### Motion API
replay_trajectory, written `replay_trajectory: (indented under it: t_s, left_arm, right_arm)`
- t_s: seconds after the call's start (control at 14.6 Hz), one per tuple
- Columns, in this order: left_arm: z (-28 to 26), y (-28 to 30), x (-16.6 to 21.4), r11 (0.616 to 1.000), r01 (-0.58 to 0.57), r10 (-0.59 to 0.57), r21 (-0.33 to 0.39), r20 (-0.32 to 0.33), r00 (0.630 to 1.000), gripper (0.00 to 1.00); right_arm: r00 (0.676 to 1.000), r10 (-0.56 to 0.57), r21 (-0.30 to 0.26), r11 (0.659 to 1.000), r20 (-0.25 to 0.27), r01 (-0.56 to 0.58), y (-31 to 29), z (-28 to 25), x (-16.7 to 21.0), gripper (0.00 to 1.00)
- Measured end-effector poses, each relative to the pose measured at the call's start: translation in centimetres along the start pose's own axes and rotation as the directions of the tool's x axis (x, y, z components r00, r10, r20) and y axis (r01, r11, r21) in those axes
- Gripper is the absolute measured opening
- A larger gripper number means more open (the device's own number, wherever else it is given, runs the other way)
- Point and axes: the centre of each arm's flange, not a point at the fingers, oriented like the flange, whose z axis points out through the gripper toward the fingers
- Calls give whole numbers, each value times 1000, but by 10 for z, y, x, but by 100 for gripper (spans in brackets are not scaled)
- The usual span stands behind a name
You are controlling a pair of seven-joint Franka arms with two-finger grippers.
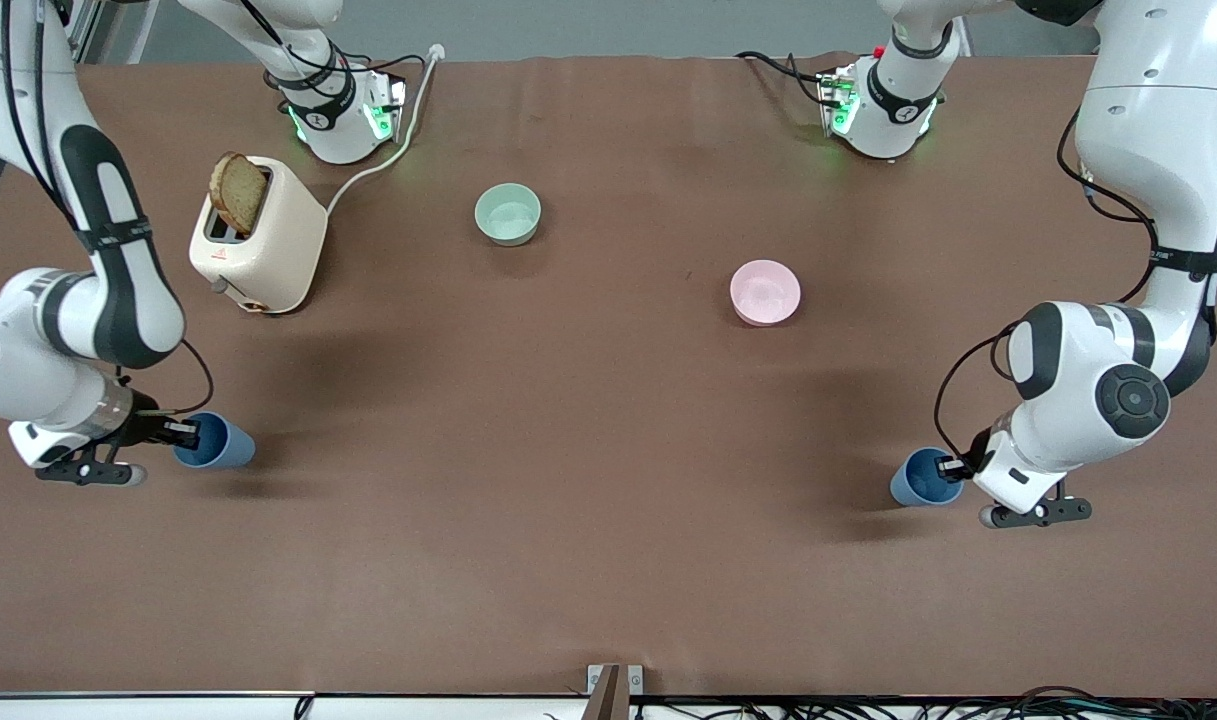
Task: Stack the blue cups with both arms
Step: 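Grasp the blue cups with the left and right grippers, then carry the cups toward the table middle with both grippers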
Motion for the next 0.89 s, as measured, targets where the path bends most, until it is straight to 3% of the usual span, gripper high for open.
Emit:
replay_trajectory:
  t_s: [0.41, 0.62, 0.89]
  left_arm:
    - [-71, 8, 14, 1000, -5, 5, 8, -15, 1000, 6]
    - [-95, 18, 12, 1000, -19, 19, 3, -32, 999, 6]
    - [-112, 36, 9, 1000, -7, 7, -12, -36, 999, 6]
  right_arm:
    - [1000, -12, 7, 1000, 28, 12, -61, -159, -11, 4]
    - [999, 24, 6, 1000, 45, -24, -72, -228, -36, 4]
    - [998, 51, 5, 999, 29, -51, -71, -311, -81, 4]
